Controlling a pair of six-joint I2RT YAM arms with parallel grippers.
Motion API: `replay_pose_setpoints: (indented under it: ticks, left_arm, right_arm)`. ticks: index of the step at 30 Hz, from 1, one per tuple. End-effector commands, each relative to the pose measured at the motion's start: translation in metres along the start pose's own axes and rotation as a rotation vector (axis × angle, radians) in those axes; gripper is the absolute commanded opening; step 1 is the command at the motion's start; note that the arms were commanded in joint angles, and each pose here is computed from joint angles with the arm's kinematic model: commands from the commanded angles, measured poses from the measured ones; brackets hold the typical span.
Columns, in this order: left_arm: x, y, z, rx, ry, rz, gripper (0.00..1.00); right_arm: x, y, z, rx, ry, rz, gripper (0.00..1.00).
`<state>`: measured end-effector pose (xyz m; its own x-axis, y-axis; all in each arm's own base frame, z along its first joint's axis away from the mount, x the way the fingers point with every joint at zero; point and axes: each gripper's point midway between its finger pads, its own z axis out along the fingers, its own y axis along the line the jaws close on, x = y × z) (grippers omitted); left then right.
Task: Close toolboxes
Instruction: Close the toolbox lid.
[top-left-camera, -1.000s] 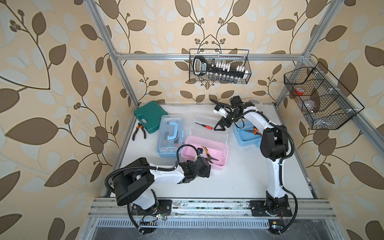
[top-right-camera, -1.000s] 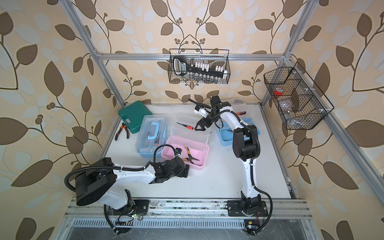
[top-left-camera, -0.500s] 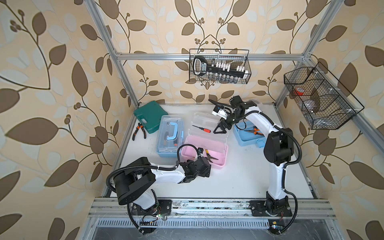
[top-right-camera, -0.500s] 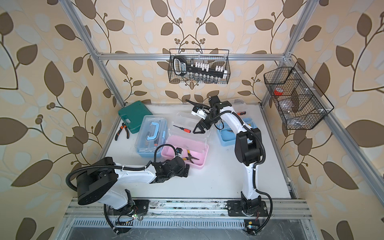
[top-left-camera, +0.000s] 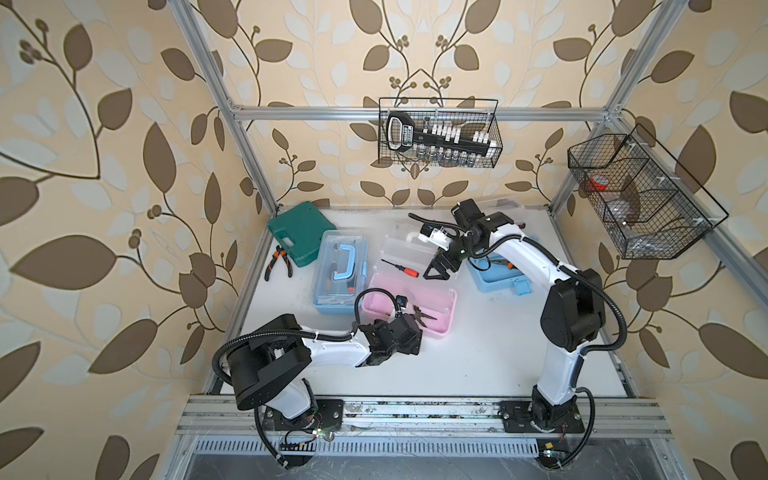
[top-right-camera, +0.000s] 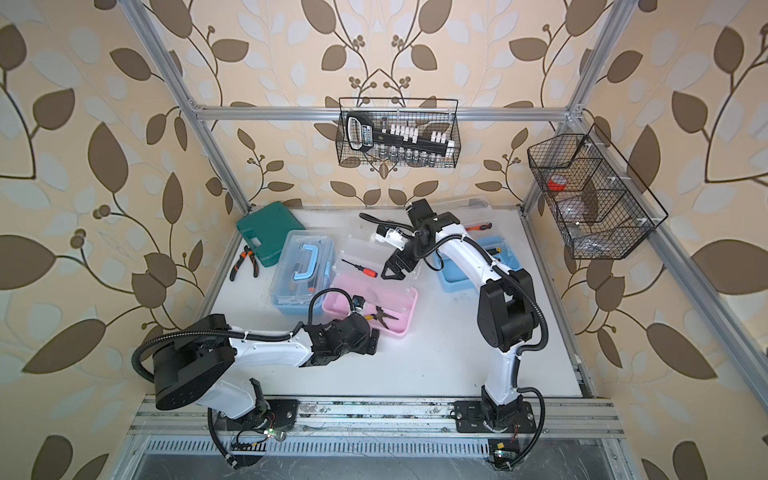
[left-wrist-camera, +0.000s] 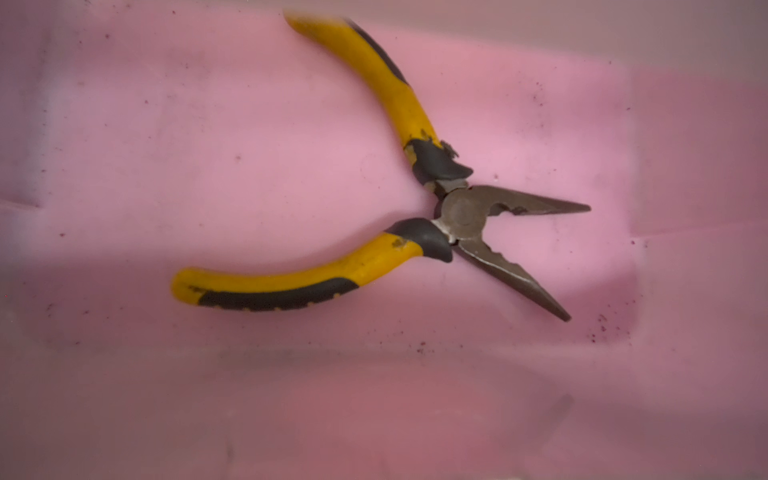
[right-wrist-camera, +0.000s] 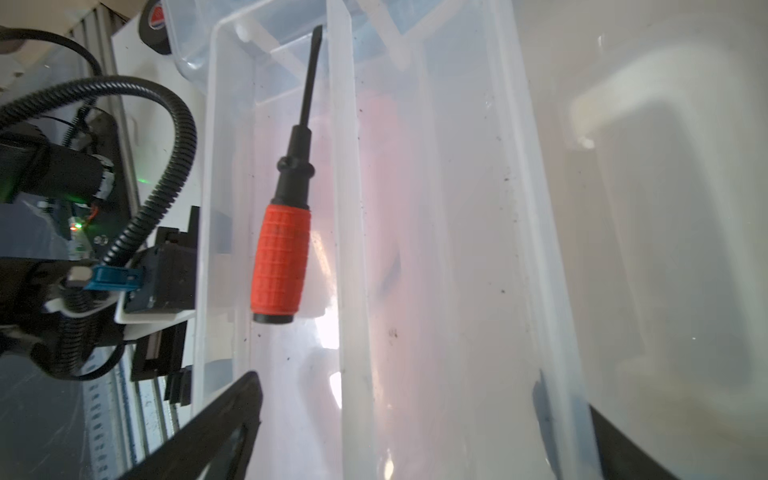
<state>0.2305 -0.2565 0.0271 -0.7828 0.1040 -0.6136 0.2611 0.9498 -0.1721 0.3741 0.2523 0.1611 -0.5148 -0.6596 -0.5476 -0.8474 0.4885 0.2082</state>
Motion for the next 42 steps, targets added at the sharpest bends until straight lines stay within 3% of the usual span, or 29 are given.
replay_pose_setpoints:
  ticks: [1, 11, 18, 27, 42]
  left_arm:
    - [-0.022, -0.008, -0.005, 0.036, -0.082, -0.031, 0.99]
    - [-0.022, -0.004, -0.011, 0.032, -0.094, -0.036, 0.99]
    - [-0.021, -0.003, -0.012, 0.032, -0.097, -0.035, 0.99]
    - [-0.021, -0.004, -0.014, 0.050, -0.104, -0.036, 0.99]
    - [-0.025, 0.009, -0.038, 0.052, -0.148, -0.058, 0.99]
  right_arm:
    - [-0.005, 0.018, 0.000, 0.058, -0.015, 0.018, 0.98]
    - [-0.005, 0.017, -0.001, 0.305, -0.020, -0.006, 0.98]
    - [-0.004, 0.028, 0.009, 0.377, 0.024, -0.051, 0.98]
    - [0.012, 0.053, 0.037, 0.304, 0.083, -0.058, 0.98]
    - [0.022, 0.057, 0.054, 0.437, 0.094, 0.033, 0.98]
